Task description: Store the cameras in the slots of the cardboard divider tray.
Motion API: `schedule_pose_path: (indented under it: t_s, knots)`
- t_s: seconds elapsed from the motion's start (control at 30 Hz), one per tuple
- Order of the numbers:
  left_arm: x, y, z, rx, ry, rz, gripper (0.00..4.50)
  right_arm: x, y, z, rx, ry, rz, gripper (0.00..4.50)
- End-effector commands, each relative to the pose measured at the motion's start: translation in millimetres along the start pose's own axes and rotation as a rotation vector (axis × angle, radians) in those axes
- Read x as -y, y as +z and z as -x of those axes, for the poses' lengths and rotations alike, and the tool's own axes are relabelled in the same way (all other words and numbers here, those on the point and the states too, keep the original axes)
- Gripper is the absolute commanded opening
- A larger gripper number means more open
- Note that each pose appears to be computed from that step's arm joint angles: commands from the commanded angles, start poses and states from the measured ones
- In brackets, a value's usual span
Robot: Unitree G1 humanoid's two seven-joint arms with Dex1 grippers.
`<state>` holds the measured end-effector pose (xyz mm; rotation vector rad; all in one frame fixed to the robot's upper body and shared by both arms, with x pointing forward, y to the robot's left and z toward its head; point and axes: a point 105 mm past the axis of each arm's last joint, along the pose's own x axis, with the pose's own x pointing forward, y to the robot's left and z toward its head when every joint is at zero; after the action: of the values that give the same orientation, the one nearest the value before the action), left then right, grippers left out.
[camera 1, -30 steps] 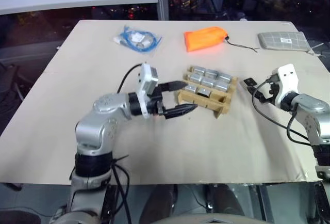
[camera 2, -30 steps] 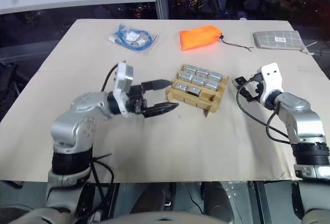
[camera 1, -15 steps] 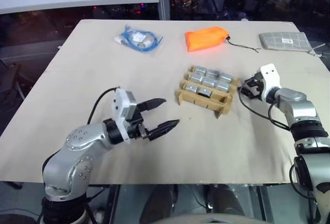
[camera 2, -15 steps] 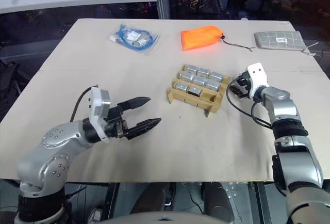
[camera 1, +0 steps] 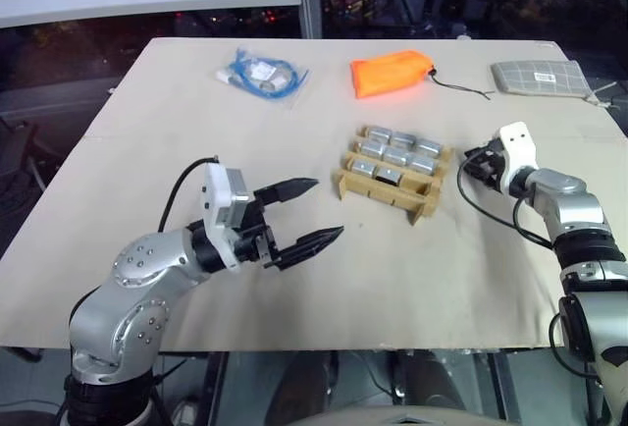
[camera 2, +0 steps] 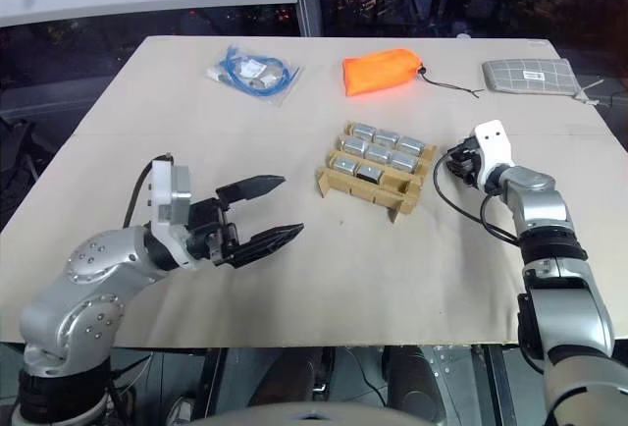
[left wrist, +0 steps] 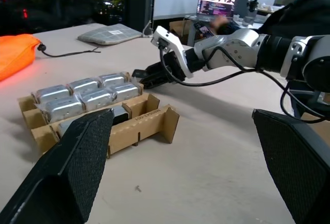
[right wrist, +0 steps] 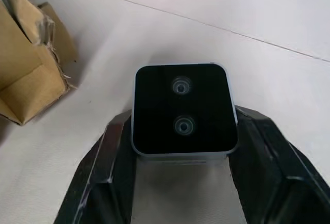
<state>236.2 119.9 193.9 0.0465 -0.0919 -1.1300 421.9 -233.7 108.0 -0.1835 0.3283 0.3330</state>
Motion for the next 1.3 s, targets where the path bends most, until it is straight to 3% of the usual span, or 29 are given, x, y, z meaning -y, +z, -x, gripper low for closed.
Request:
schedule_pose_path:
  t_s: [0.03,0.13,0.27,0.43,0.57,0.83,1.17,1.27,1.3]
  knots:
    - [7.5,17.5,-7.7,0.049,-0.055,-0.026,4.5,10.3,27.4,15.2,0.104,-0.031,0.061,1.94]
    - [5.0,20.9,-15.7,0.061,-0.048,-0.026,4.5,0.1,51.9,37.4,0.23,-0.015,0.228,1.94]
    - [-6.1,21.2,-32.7,0.055,-0.003,0.086,4.5,-53.2,88.5,81.9,0.452,0.093,0.46,1.94]
    - [-26.7,26.1,-65.7,0.06,-0.011,0.408,4.5,-148.8,93.2,124.0,0.607,0.291,0.688,1.94]
    - [-37.0,34.3,-87.3,0.07,-0.049,0.568,4.5,-187.1,100.4,134.3,0.679,0.366,0.722,1.94]
    - [-36.6,45.3,-95.6,0.039,-0.14,0.639,4.5,-194.7,108.1,133.3,0.699,0.361,0.769,1.94]
    - [-36.2,34.5,-96.7,-0.021,-0.147,0.67,4.5,-185.2,112.2,130.3,0.696,0.31,0.773,1.94]
    - [-32.8,33.5,-95.9,-0.033,-0.159,0.671,3.78,-185.1,115.4,130.3,0.703,0.309,0.774,1.94]
    - [-31.3,32.5,-95.9,-0.041,-0.164,0.673,3.3,-185.5,116.7,130.6,0.707,0.309,0.774,1.94]
